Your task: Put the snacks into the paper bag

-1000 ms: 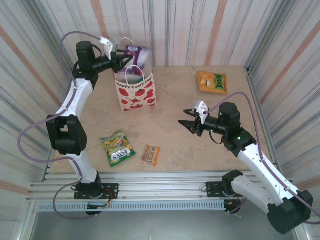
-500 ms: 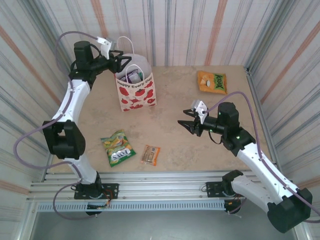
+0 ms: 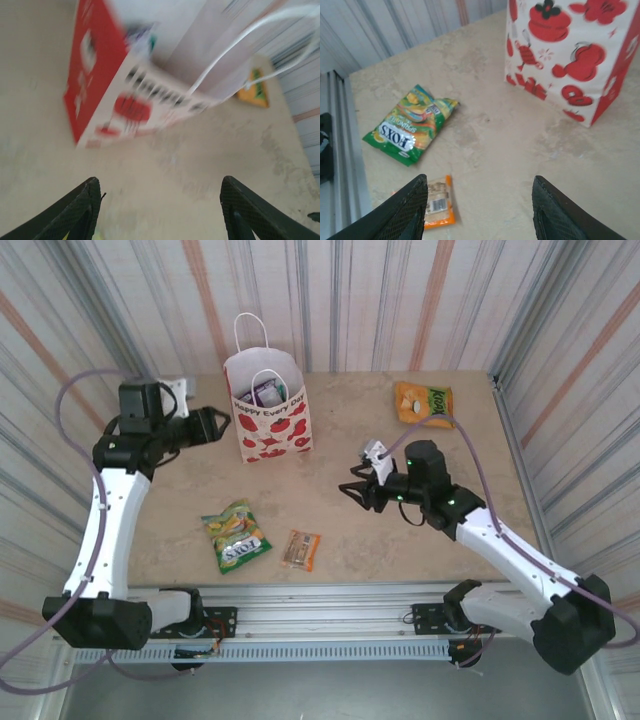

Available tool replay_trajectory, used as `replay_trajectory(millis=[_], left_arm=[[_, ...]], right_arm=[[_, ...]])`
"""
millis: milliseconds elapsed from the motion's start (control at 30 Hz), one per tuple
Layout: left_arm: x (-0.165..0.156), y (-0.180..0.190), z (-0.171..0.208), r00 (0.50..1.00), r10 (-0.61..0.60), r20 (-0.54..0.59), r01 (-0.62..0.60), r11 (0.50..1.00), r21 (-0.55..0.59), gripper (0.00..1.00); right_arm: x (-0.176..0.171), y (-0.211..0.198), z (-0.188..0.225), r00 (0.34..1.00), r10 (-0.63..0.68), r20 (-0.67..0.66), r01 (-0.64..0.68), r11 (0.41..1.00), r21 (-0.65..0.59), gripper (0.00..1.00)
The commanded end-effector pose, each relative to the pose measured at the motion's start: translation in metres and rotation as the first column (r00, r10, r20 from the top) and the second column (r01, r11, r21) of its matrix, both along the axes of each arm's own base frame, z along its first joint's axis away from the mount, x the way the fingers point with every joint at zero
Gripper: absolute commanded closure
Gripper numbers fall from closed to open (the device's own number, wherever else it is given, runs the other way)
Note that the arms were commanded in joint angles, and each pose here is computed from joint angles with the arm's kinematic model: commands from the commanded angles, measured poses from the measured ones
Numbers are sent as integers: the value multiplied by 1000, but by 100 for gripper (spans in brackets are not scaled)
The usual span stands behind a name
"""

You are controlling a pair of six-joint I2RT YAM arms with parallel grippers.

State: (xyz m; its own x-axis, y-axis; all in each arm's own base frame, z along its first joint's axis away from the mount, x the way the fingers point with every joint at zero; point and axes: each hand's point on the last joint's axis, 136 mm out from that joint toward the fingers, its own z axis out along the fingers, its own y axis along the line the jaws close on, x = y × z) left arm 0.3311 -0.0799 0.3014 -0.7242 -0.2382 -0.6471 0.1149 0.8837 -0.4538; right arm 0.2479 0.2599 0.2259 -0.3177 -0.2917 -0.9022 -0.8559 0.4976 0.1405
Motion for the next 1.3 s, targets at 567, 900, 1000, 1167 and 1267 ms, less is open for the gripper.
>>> replay_trajectory(millis=[567,900,1000,1167,1267], left_arm=[[-130,43,-202,625,419,-659,-488,868,89,20],[-141,35,-234,607,344,-716,-422,903,76,17],[-143,31,-240,598,322,-734,-410,910,65,18],[-143,33,-248,587,332,-738,-412,908,81,21],[-145,35,-255,571,341,-747,-412,906,98,23]], right_arm=[[-14,145,-79,843,-135,-520,93,990,-107,32],[-11,178,-115,768,-190,-611,101,979,-178,30],[-12,187,-126,752,-195,-629,87,976,-198,29],[-13,198,-141,734,-199,-649,68,973,-222,29],[-14,202,-147,725,-199,-659,55,971,-232,29]])
